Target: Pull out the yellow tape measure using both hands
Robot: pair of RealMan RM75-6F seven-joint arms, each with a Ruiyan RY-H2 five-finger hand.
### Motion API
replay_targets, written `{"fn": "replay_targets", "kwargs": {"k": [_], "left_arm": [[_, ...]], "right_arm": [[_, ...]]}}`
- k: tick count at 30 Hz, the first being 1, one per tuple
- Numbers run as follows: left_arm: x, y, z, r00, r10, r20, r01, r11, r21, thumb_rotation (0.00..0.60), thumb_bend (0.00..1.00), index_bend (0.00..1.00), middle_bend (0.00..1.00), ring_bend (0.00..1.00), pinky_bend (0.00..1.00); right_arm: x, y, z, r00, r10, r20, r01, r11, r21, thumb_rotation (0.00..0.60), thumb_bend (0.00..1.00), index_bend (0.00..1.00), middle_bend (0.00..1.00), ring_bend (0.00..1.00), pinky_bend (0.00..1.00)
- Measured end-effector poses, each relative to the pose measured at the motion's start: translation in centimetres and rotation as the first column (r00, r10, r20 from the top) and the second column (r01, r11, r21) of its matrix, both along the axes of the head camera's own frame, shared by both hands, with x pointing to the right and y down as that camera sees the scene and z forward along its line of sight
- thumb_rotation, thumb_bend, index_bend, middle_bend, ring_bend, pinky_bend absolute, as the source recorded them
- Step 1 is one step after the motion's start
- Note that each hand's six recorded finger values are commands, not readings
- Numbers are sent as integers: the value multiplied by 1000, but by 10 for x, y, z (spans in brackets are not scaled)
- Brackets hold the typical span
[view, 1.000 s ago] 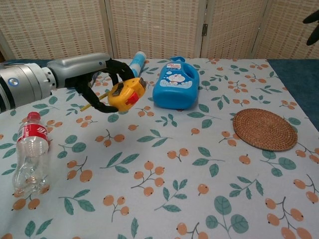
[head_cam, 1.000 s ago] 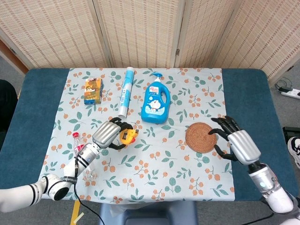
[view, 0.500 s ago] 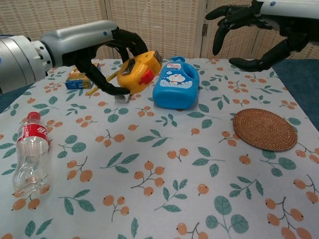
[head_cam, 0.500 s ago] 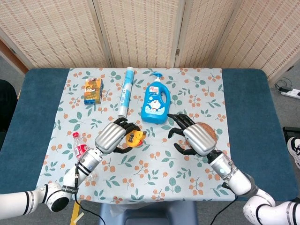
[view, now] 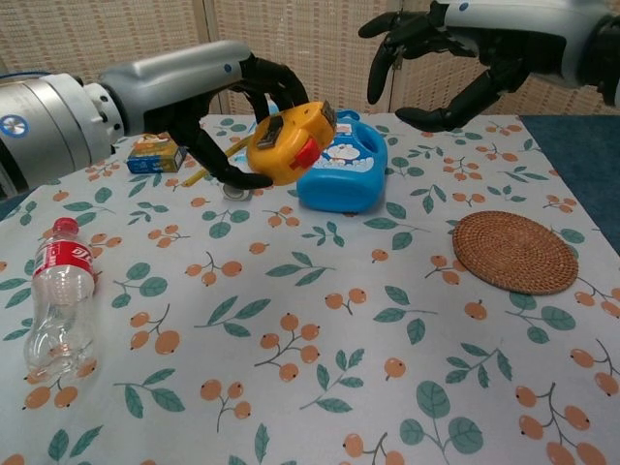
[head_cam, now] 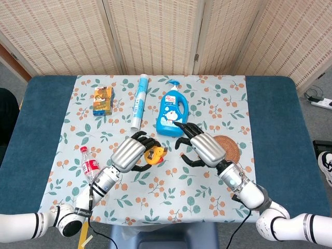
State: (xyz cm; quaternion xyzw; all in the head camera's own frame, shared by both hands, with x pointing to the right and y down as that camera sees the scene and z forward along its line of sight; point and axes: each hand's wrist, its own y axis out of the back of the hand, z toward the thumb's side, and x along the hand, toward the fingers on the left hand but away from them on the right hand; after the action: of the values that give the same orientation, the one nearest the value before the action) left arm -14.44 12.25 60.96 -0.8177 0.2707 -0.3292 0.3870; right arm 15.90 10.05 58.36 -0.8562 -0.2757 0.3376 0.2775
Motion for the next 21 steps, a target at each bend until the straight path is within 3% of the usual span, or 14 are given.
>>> {"fn": "replay_targets", "kwargs": {"k": [21], "left_arm": [[10, 5, -2, 1000, 19, -1, -19, 999, 41, 600, 327, 592, 568, 508, 198]], "right_arm": [[-14, -4, 8, 1000, -5, -7, 5, 999, -34, 600, 475, 430, 28, 26, 0]]}}
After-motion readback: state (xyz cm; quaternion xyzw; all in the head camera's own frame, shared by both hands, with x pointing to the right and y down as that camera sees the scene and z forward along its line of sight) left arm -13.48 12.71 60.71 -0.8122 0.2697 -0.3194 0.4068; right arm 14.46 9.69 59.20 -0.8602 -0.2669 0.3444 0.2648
